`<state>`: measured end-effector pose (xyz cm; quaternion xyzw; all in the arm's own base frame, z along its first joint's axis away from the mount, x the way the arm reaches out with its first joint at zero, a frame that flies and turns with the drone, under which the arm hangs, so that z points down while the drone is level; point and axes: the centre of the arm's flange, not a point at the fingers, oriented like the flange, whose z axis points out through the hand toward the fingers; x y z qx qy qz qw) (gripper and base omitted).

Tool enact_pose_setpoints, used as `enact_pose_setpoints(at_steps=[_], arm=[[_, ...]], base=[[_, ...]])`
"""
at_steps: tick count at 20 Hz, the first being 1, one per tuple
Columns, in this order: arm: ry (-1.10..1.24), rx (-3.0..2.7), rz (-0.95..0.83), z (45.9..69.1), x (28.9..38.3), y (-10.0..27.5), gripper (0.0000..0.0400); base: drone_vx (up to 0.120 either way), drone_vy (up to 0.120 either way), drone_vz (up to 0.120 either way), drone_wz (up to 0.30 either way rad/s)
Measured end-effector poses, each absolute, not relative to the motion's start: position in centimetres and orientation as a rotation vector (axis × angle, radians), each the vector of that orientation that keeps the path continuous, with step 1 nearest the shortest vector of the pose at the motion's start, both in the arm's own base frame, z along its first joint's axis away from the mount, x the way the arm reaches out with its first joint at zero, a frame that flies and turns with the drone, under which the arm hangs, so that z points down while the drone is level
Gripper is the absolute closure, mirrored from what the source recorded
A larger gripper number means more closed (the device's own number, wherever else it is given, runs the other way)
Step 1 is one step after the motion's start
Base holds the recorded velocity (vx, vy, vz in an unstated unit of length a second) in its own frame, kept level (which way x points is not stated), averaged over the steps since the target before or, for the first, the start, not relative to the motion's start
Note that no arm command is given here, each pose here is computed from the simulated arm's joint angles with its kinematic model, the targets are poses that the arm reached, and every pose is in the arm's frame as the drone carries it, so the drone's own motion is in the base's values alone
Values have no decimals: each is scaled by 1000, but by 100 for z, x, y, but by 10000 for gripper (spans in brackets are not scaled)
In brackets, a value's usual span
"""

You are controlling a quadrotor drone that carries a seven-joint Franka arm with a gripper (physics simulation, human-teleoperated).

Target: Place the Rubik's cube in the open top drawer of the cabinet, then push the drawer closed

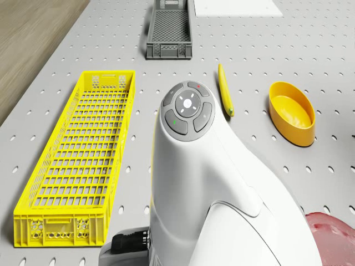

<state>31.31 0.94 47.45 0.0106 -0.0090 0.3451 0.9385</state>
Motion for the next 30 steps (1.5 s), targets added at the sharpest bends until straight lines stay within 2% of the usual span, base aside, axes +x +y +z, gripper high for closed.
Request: enact_pose_setpoints(at_steps=[30], arm=[[-20,22,705,4744,3131,95,107]], base=[[0,-120,120,0]])
